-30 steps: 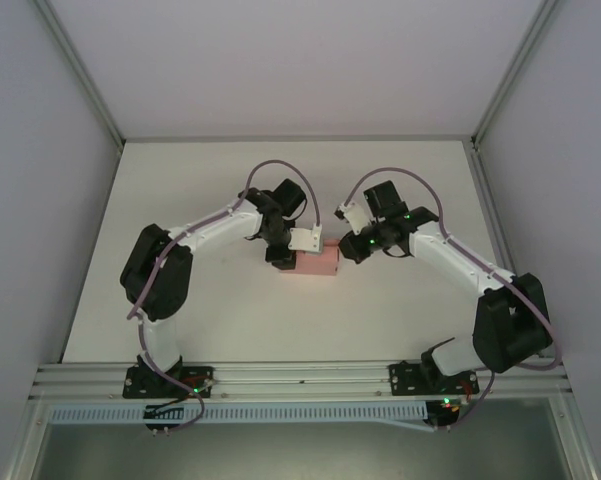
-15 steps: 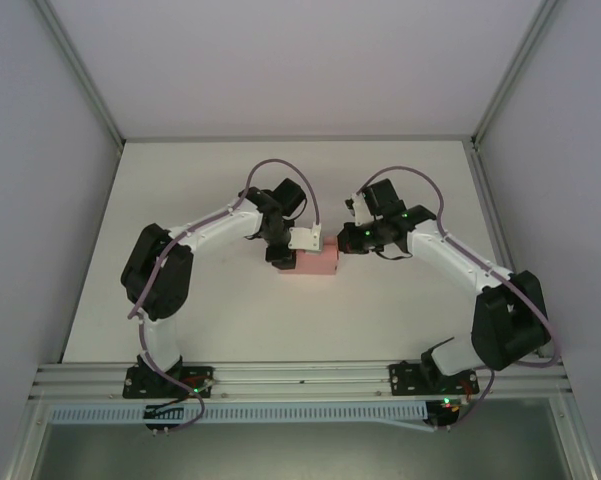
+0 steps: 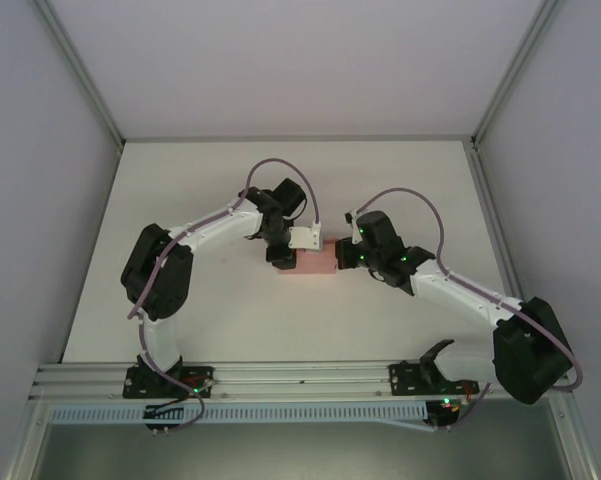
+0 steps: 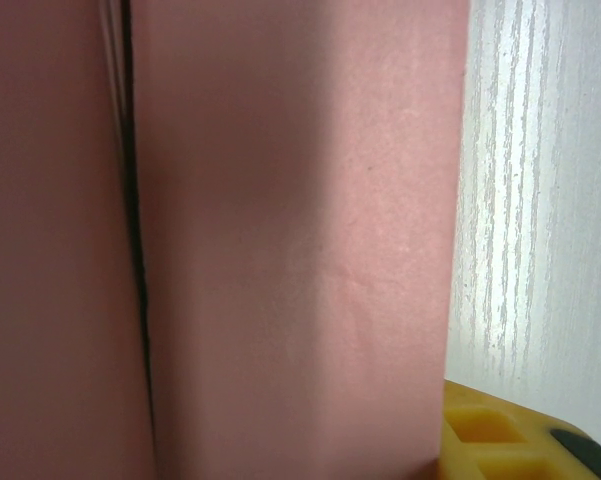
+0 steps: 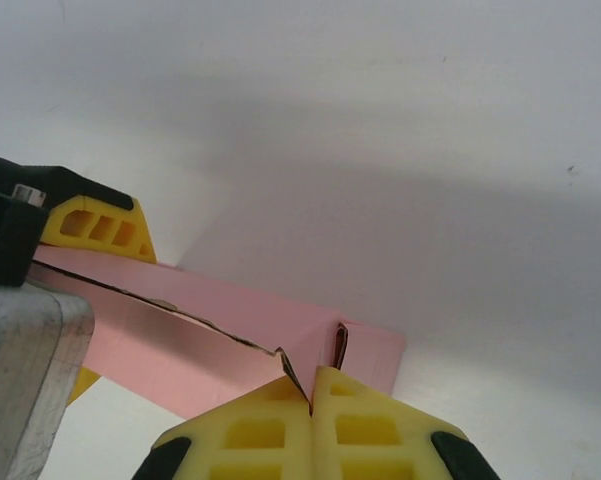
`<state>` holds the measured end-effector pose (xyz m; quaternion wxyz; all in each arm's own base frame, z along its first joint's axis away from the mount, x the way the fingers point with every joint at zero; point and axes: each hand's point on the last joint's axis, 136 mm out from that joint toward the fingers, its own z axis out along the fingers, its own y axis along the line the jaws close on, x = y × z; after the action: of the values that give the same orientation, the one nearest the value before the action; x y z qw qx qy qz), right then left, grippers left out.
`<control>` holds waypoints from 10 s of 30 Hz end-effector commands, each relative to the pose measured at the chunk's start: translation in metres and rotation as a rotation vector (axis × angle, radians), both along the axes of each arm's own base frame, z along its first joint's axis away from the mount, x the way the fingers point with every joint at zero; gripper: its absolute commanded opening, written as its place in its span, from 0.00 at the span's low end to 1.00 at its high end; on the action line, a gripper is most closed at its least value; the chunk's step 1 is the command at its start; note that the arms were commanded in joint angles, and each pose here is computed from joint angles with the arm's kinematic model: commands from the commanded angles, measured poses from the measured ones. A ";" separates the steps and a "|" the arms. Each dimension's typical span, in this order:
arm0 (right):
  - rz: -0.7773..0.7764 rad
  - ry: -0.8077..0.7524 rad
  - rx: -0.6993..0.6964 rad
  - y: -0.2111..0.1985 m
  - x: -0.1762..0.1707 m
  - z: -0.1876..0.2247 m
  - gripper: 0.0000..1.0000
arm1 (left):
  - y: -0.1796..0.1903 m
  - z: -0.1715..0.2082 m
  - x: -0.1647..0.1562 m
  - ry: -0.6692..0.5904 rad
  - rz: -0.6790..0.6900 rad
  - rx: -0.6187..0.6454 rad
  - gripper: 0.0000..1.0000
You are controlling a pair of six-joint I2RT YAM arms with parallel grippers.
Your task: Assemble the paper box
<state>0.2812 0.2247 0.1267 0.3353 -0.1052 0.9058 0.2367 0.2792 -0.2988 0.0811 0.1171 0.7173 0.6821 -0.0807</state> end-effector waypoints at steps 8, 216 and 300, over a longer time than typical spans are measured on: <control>-0.061 0.008 -0.177 -0.021 -0.020 -0.054 0.00 | -0.016 0.011 0.011 -0.052 0.029 -0.049 0.81; -0.211 0.135 -0.057 -0.017 -0.029 -0.082 0.58 | 0.075 -0.012 -0.034 0.532 1.350 -0.754 0.27; 1.162 -0.383 -0.436 0.067 -0.023 0.046 1.00 | 0.215 0.162 0.092 -0.305 1.608 -0.791 1.00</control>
<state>0.2839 0.2893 0.1999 0.3412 -0.5677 0.7213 0.2023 0.3763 -0.0983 0.2447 0.4642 -0.0479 0.8759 -0.1226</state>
